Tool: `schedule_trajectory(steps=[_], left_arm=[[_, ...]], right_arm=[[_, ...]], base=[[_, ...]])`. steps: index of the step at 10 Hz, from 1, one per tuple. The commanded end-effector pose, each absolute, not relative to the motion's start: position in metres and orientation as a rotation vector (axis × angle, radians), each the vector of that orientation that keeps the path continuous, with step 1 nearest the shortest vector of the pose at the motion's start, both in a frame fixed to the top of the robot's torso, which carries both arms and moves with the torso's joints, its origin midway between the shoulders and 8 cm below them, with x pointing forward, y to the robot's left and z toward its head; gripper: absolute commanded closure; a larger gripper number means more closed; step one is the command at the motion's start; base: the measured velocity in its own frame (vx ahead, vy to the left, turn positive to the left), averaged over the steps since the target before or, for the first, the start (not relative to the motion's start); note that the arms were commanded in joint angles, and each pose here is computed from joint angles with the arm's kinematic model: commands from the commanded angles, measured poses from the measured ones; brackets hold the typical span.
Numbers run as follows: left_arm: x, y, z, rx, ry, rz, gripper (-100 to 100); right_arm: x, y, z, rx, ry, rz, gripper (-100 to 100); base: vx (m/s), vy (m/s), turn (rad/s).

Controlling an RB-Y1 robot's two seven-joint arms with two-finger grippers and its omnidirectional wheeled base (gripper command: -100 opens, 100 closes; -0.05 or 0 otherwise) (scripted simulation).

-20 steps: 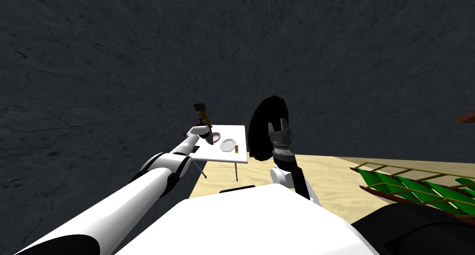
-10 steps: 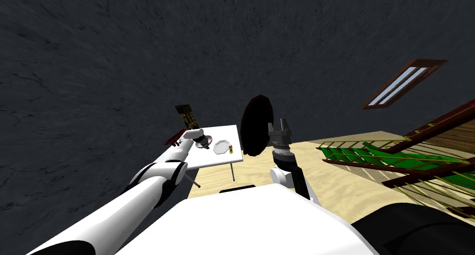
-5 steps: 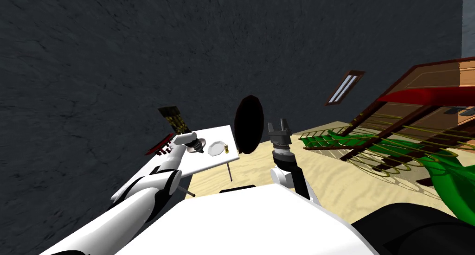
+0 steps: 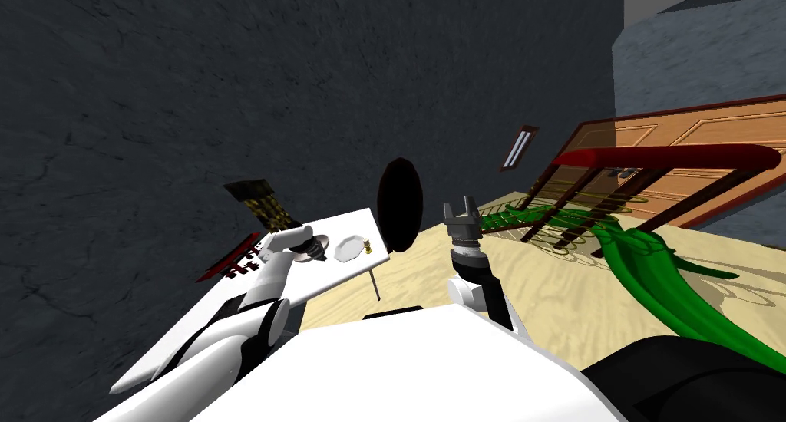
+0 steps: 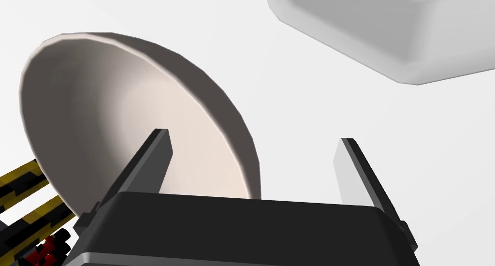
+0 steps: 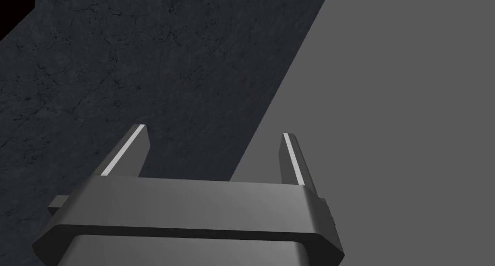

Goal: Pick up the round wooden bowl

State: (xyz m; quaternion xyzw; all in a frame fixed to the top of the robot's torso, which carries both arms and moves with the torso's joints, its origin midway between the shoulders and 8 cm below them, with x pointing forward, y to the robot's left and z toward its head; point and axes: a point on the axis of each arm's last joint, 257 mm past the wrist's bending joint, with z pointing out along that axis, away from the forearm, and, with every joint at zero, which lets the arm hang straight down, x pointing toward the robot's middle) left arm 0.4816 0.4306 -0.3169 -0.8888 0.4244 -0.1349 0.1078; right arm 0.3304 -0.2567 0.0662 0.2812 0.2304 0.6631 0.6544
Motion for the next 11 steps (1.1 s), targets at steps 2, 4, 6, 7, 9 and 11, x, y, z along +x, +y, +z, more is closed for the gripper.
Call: schedule_trajectory(steps=[2,4,6,7,9,11], left_arm=[[0.461,0.465,-0.314,-2.642,1.13,-0.376,-100],[0.438,0.492,-0.312,-2.659,1.03,-0.346,-100],[0.44,0.486,-0.314,-2.659,1.048,-0.346,100],[0.441,0.486,-0.314,-2.659,1.048,-0.346,100],[0.44,0.486,-0.314,-2.66,1.045,-0.346,100],[0.44,0.486,-0.314,-2.661,1.045,-0.346,0]], right_arm=[[0.33,-0.257,0.066,0.638,0.522,1.504,0],[0.33,-0.257,0.066,0.638,0.522,1.504,0],[0.33,-0.257,0.066,0.638,0.523,1.504,0],[0.33,-0.257,0.066,0.638,0.523,1.504,0],[0.33,-0.257,0.066,0.638,0.522,1.504,0],[0.33,-0.257,0.066,0.638,0.522,1.504,0]], base=[[-0.04,0.035,-0.278],[-0.048,0.035,-0.312],[-0.007,0.008,-0.01],[0.0,0.0,0.0],[0.0,0.0,0.0],[0.0,0.0,0.0]])
